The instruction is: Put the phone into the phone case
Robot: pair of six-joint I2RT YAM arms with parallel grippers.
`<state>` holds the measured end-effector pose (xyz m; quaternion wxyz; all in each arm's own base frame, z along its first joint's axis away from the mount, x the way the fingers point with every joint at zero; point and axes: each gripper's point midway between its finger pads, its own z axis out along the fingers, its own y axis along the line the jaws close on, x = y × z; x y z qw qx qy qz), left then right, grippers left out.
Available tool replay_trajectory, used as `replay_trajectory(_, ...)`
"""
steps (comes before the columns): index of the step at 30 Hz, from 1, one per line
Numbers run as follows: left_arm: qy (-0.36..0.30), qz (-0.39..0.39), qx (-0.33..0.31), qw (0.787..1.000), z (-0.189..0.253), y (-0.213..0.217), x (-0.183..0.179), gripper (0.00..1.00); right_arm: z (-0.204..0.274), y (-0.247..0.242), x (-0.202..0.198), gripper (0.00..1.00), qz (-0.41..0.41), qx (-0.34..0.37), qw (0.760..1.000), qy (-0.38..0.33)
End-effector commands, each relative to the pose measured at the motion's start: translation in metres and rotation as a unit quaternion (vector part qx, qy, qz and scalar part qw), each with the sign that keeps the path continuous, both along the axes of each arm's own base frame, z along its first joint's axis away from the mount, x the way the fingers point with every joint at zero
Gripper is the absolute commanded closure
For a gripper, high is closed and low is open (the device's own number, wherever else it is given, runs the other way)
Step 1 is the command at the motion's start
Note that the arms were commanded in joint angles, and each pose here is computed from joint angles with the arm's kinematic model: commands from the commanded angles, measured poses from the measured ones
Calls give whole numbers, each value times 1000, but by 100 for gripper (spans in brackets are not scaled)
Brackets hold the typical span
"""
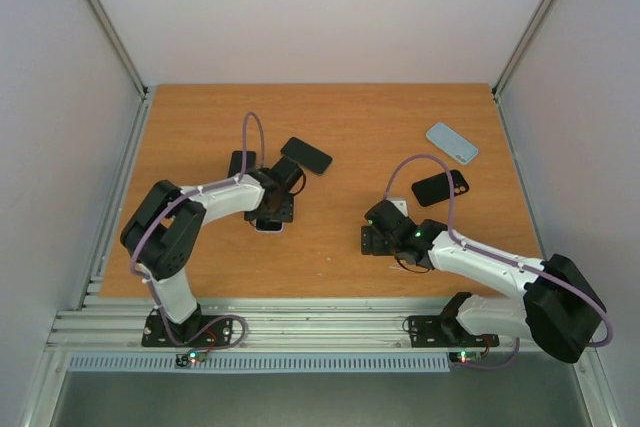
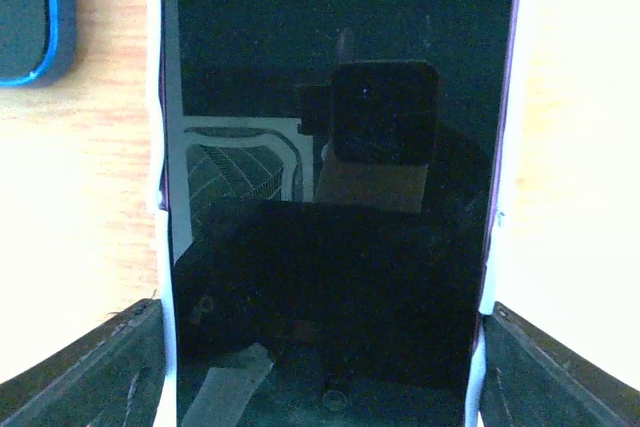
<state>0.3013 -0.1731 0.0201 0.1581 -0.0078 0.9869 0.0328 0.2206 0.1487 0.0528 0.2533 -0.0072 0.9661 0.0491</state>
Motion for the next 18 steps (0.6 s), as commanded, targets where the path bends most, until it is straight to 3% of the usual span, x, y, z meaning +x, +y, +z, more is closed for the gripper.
replay_trajectory(1, -10, -18, -15, 1000, -3, -11, 24, 29, 6, 3, 5, 2, -1, -4, 1000, -7)
replay_trajectory(7, -3, -23, -22, 999, -7, -17, 30, 26, 2, 4, 5, 2, 1, -9, 1000, 0)
replay_trajectory(18, -24, -4, -49, 998, 20, -17, 31, 5, 4, 3, 5, 2, 3, -15, 1000, 3)
